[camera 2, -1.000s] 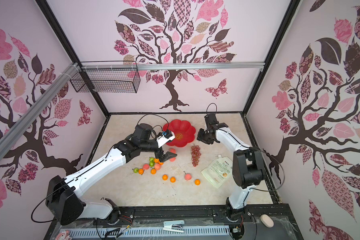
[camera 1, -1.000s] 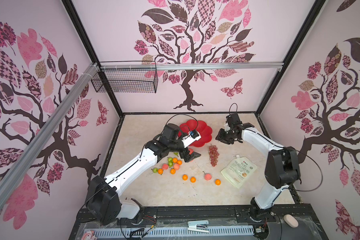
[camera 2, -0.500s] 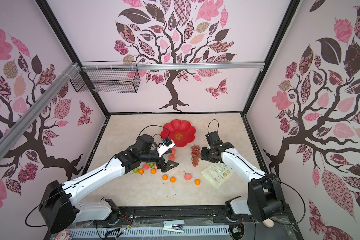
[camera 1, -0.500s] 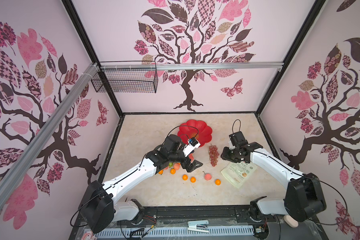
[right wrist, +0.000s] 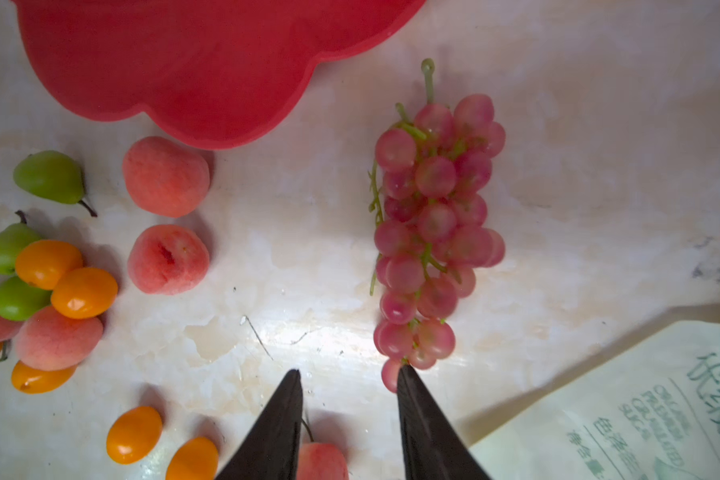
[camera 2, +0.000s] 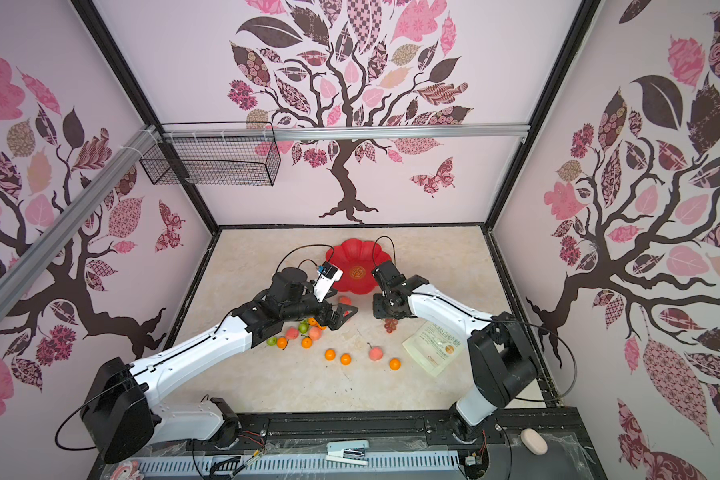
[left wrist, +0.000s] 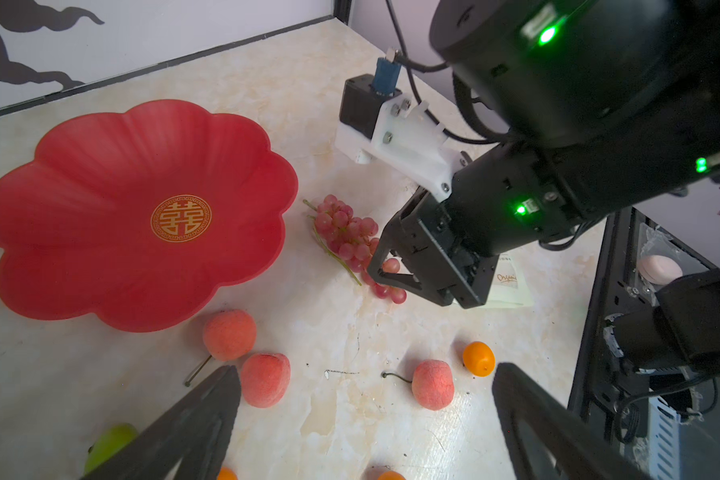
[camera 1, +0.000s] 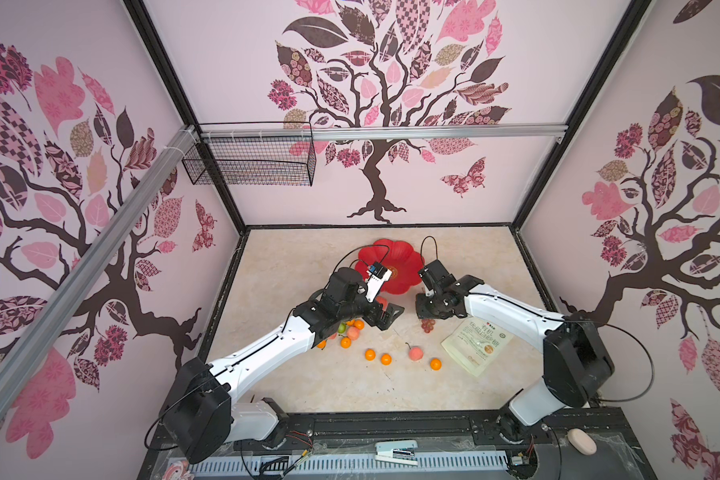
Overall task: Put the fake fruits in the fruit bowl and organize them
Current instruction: 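Release the bowl and move the right gripper over the pink grape bunch, then lower the right gripper and pinch the grape bunch's green stem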
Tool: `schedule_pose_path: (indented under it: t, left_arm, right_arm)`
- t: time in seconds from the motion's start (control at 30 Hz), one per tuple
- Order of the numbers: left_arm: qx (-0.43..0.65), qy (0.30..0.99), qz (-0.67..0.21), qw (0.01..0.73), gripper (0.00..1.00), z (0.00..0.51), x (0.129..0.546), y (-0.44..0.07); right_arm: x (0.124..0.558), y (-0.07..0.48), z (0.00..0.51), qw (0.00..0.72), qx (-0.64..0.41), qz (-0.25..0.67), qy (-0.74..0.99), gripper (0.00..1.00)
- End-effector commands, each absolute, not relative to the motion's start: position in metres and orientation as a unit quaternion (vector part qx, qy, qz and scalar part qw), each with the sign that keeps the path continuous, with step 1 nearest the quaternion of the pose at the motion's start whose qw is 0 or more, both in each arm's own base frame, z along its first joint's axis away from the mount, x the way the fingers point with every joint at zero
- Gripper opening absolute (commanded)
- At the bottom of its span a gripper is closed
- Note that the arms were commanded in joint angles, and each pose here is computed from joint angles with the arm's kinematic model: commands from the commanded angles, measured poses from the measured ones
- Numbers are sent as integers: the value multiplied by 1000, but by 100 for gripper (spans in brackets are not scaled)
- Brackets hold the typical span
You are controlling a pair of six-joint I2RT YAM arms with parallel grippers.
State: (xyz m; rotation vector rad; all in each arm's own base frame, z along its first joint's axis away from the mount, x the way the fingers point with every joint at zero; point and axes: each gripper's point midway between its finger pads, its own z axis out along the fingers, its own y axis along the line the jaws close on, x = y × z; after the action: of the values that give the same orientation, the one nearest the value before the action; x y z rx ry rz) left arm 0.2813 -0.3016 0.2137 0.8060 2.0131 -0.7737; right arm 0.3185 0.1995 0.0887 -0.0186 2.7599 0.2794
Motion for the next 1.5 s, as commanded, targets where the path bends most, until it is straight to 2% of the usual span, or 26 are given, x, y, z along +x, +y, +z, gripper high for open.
schedule_pose_path:
  t: [0.0,0.3,0.73,0.83,1.03,1.47]
  left_arm:
    - [298,790,-309,437,99,226,288,-292]
    - [287,792,-320,435,98,229,296,-286]
    - [309,792,-339,403,99,222,290,-296]
    - [311,793,-339,400,99,220,289,-296]
    - [310,794,-339,397,98,219,290,-297]
    - [315,794,-349,386,99,217,287,-300]
  right_arm:
    - [330,215,80,172,9,108,979,39]
    - [329,231,50,128,15,123,984,38]
    - [329,190,40,141,33,16,989,57]
    - [331,183,38,141,34,-8,989,59]
    - [337,191,40,148,21,3,989,57]
    - [345,182,32,142,0,-40,989,53]
